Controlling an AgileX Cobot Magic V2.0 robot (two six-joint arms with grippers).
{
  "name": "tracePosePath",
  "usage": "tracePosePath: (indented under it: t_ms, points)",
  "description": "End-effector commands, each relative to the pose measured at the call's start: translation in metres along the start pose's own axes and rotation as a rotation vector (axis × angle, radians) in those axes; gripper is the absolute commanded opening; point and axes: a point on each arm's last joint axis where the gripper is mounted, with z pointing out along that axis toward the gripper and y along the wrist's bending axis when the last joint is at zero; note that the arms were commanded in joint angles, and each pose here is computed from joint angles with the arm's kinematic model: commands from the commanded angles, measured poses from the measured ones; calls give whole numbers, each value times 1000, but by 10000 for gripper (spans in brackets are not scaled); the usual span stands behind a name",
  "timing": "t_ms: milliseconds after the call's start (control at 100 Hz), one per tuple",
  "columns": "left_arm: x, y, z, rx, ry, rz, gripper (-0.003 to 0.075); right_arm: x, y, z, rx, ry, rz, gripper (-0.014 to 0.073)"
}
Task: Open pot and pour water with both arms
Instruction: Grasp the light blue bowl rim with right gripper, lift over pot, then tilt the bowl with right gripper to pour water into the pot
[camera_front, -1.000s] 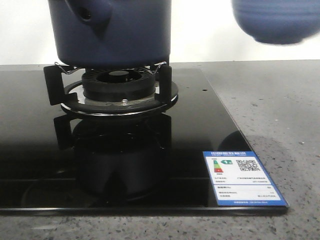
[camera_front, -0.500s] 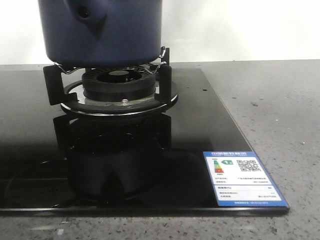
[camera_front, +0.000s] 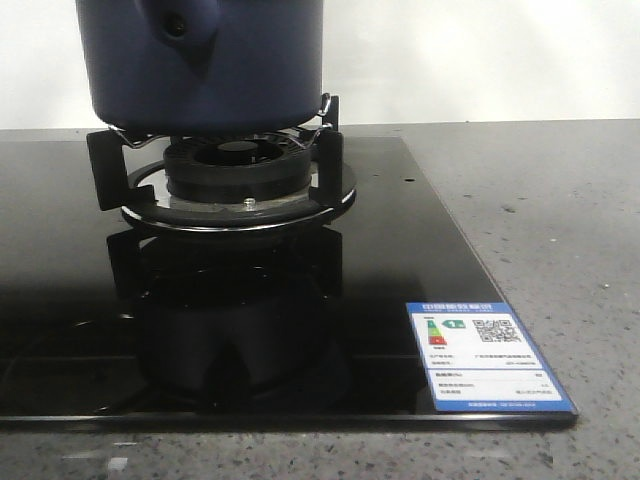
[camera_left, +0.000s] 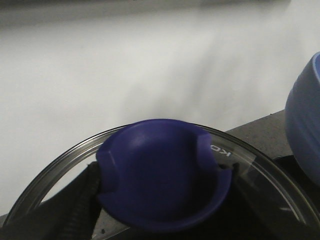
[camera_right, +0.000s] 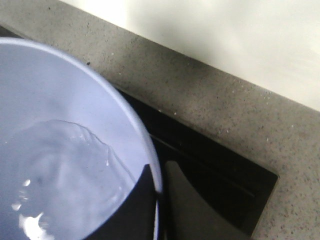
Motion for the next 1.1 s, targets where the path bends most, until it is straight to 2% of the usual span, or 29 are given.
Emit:
tracePosePath:
  t_ms: [0, 190, 610, 900, 1090]
  points:
    - [-26, -4, -16, -22, -117, -26, 389, -24, 17, -42, -48, -234, -14, -40]
    - [-27, -1, -19, -21, -132, -49, 389, -30, 32, -40, -64, -308, -63, -40]
    - [-27, -1, -19, -19, -132, -49, 389, -33, 45, -38, -8, -436, -161, -40]
    - [-27, -1, -19, -13, -130, -48, 389, -11, 44, -30, 47, -559, -172, -40]
    - [-27, -2, -19, -10, -130, -48, 389, 14, 39, -28, 88, -717, -157, -41]
